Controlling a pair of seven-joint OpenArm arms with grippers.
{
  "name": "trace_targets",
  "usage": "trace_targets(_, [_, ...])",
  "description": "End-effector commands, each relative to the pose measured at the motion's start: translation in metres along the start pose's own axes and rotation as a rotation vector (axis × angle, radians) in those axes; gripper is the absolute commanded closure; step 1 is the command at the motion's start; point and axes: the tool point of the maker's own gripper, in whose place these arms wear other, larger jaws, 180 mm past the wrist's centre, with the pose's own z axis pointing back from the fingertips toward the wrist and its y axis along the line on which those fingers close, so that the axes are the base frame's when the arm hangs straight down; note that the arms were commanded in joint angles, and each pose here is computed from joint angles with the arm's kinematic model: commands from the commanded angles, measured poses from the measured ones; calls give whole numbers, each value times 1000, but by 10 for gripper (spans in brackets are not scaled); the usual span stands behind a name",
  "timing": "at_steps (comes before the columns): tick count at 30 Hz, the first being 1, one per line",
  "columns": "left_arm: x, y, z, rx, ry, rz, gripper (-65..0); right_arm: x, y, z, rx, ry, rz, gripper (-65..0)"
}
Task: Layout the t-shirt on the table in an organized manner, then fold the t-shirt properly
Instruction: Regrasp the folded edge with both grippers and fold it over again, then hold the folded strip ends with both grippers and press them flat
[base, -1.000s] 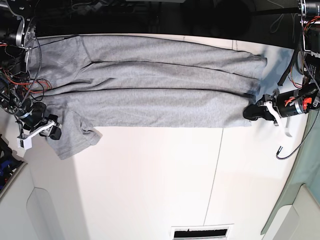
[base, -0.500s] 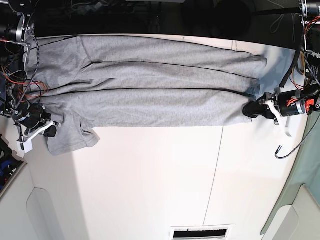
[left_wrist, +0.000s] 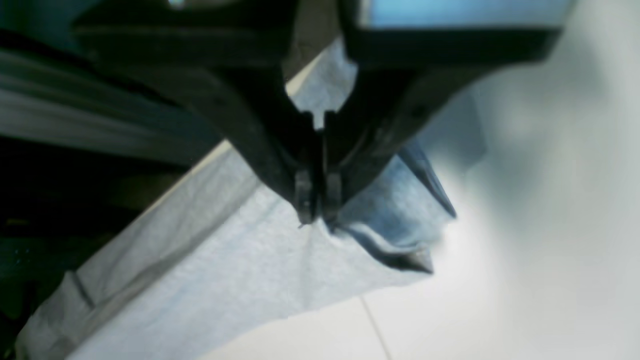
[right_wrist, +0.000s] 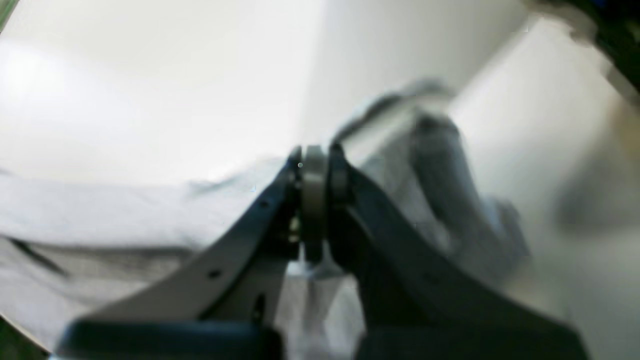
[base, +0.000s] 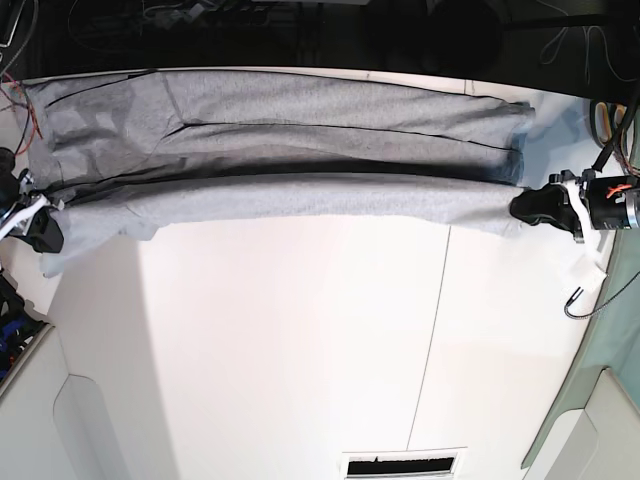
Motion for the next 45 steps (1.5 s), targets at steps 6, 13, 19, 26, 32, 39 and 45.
trace_targets(6, [-15, -3, 13, 5, 47, -32, 0, -15, 5, 25, 9, 10, 23, 0])
trace_targets(13, [-48, -4, 9, 11, 115, 0, -37, -73, 5, 39, 0, 134, -11, 0])
trace_targets(19, [-57, 0, -1, 53, 114, -10, -342, -90, 16, 36, 13, 141, -62, -197])
trace_targets(26, [-35, 10, 7, 95, -29, 41, -350, -93, 25, 33, 23, 118, -105, -314])
trace_targets(32, [-27, 29, 27, 172, -171, 114, -350, -53, 17, 52, -26, -43, -132, -314])
trace_targets(39, [-41, 27, 19, 178, -152, 128, -351, -12, 21, 70, -51, -173, -63, -311])
trace_targets(45, [-47, 32, 10, 201, -177, 154, -411, -28, 17, 36, -86, -93, 10, -15])
